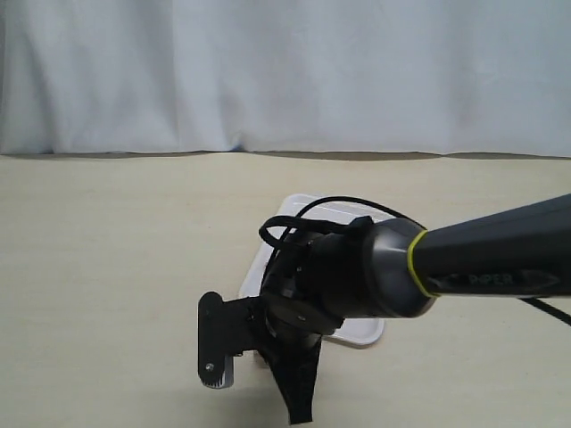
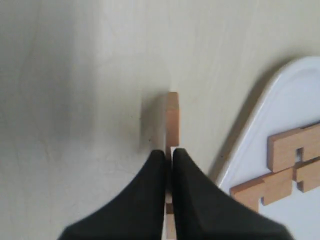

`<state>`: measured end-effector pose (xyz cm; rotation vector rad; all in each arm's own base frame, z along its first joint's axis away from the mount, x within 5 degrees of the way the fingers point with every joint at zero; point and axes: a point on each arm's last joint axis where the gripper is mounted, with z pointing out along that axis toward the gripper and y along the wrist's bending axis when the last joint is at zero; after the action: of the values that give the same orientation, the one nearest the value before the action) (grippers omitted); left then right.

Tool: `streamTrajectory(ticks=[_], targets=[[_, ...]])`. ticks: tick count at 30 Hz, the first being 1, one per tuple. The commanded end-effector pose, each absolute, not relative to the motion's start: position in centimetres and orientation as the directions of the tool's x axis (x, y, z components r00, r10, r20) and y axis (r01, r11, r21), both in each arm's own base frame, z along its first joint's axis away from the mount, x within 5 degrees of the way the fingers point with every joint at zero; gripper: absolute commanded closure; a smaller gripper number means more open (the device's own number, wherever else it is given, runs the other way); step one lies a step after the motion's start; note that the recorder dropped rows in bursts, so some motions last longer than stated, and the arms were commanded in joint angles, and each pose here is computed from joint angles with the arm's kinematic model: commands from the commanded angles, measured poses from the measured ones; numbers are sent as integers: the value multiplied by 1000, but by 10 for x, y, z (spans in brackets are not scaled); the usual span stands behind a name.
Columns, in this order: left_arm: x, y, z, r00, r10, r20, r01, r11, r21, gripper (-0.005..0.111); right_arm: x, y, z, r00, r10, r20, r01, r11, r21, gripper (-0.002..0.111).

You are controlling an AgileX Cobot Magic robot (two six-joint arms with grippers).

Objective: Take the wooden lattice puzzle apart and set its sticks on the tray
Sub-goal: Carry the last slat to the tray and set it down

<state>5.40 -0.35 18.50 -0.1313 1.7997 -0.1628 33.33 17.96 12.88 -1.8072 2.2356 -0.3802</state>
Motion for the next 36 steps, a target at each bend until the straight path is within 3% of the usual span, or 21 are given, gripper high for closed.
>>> streamTrajectory(ticks=[1, 10, 15, 23, 30, 32, 36], targets=[[54, -4, 185, -223, -179, -958, 5, 983, -185, 107, 324, 193, 166, -164, -982, -92, -890, 188, -416, 104], [54, -4, 185, -223, -179, -958, 5, 983, -185, 107, 312, 182, 251, -327, -863, -386, -705, 495, -509, 104], [54, -4, 185, -223, -179, -958, 5, 983, -185, 107, 322, 165, 268, -448, -731, -514, -507, 682, -527, 104], [54, -4, 185, -223, -179, -958, 5, 983, -185, 107, 358, 130, 239, -627, -353, -694, -115, 924, -366, 104], [54, -4, 185, -223, -179, -958, 5, 983, -185, 107, 382, 114, 185, -699, -215, -682, 26, 946, -324, 103], [54, -4, 185, -223, -179, -958, 5, 983, -185, 107, 386, 110, 168, -715, -142, -684, 95, 950, -297, 97], [54, -4, 185, -223, -179, -958, 5, 983, -185, 107, 385, 114, 164, -718, -100, -689, 124, 955, -268, 63]])
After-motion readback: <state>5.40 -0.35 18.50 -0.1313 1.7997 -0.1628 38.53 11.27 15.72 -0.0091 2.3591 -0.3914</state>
